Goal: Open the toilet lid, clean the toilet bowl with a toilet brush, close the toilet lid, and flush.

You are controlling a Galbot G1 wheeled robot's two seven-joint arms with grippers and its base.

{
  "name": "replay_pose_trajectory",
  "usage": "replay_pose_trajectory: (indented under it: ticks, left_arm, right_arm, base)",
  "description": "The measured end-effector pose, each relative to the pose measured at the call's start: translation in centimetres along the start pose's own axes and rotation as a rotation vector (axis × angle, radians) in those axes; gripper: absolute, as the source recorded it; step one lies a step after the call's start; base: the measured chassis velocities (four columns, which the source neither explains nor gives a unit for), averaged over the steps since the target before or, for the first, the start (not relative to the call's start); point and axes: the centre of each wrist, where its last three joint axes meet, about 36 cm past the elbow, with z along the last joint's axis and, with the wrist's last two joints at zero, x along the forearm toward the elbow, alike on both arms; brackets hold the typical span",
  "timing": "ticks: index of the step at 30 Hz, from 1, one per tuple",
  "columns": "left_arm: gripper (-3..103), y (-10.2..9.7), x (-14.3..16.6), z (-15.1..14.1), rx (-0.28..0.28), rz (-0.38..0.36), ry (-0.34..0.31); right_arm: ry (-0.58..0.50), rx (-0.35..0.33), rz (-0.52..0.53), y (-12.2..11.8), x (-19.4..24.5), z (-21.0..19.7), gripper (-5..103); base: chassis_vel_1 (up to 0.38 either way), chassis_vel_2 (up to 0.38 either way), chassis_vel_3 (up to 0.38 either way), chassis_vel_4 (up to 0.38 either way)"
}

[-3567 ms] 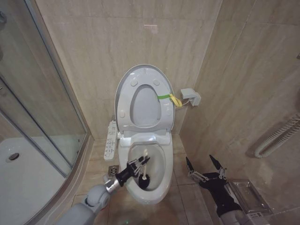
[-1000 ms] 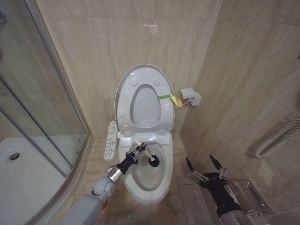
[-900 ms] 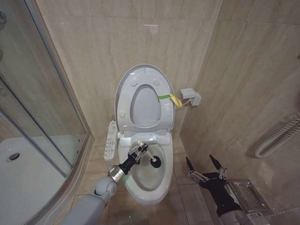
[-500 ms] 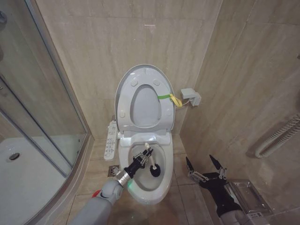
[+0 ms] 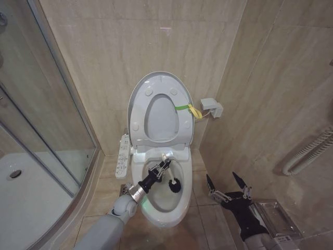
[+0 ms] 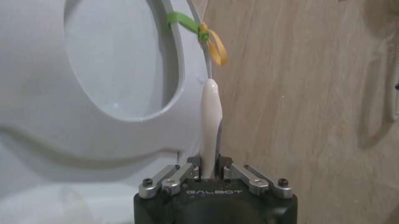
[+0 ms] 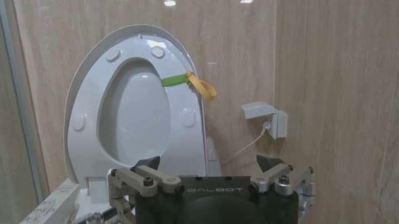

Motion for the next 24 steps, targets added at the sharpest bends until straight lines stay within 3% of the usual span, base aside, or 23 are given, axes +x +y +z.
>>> replay_pose_trajectory:
  ticks: [6,13,19,24]
  left_arm:
    - [16,-0.8,1.0,1.7,0.010,-0.005,0.020]
    - [16,-0.1,-0.5,0.4,0.004,0.001,-0.009]
    - [16,-0.5,-1.1,0.1,0.050,-0.026,-0.034]
    - [16,-1.6,0.4,2.3,0.063,-0.029,0.000]
  right_arm:
    - [0.000,0.000,0.000,0.0,0.0,0.0,100]
    - [0.000,0.000,0.000,0.0,0.0,0.0,100]
    - [0.000,0.000,0.000,0.0,0.0,0.0,100]
    - [0.000,0.000,0.000,0.0,0.0,0.0,100]
  base:
    - [0.000,0.000,0.000,0.000]
    - [0.000,0.000,0.000,0.000]
    - [0.000,0.000,0.000,0.000]
    - [0.000,0.000,0.000,0.000]
